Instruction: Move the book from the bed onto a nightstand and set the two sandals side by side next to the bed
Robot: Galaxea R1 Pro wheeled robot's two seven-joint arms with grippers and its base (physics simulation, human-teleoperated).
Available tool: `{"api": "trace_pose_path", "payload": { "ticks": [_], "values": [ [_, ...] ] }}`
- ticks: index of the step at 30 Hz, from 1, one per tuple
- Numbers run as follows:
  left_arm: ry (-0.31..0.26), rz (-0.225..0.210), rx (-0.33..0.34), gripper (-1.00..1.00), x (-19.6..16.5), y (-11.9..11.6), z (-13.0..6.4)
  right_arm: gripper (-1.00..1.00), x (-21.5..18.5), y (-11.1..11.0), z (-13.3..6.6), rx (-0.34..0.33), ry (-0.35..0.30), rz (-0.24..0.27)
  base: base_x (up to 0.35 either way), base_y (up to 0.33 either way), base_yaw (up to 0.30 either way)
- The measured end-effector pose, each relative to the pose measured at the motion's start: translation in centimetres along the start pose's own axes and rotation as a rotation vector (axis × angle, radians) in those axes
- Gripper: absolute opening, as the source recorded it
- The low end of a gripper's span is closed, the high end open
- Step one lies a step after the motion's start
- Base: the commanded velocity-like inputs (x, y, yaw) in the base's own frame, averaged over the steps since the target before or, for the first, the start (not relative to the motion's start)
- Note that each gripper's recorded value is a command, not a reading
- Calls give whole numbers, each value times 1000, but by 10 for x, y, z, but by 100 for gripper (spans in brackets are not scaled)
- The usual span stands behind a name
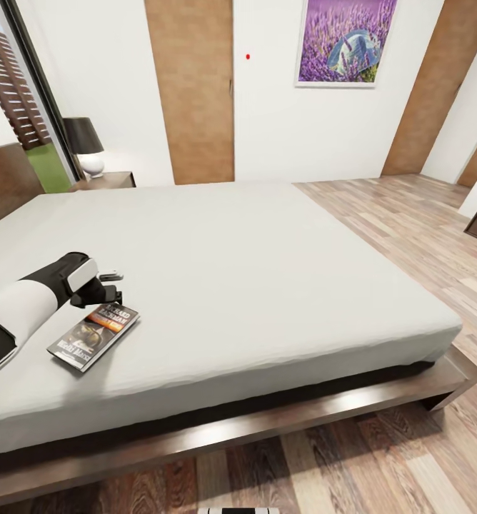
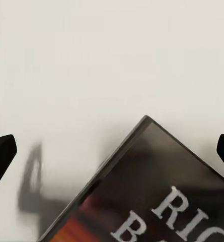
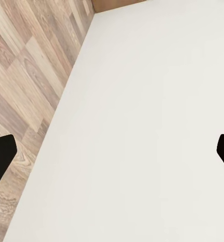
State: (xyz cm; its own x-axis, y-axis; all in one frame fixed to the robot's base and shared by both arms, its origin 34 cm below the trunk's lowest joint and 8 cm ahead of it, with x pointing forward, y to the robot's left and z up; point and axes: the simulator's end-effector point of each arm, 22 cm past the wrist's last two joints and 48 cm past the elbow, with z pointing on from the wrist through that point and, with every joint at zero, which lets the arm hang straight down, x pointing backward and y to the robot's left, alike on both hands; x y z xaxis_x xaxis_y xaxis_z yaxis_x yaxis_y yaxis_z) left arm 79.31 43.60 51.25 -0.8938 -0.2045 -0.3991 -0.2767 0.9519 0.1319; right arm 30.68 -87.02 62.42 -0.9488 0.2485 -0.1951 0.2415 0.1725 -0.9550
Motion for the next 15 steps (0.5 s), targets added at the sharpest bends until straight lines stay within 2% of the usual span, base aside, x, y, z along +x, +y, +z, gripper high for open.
{"api": "trace_pose_path", "payload": {
  "ticks": [15],
  "values": [
    [2,-5,1,100,0,1,0,100,0,0,0,0,0,0,0,0,6]
  ]
}}
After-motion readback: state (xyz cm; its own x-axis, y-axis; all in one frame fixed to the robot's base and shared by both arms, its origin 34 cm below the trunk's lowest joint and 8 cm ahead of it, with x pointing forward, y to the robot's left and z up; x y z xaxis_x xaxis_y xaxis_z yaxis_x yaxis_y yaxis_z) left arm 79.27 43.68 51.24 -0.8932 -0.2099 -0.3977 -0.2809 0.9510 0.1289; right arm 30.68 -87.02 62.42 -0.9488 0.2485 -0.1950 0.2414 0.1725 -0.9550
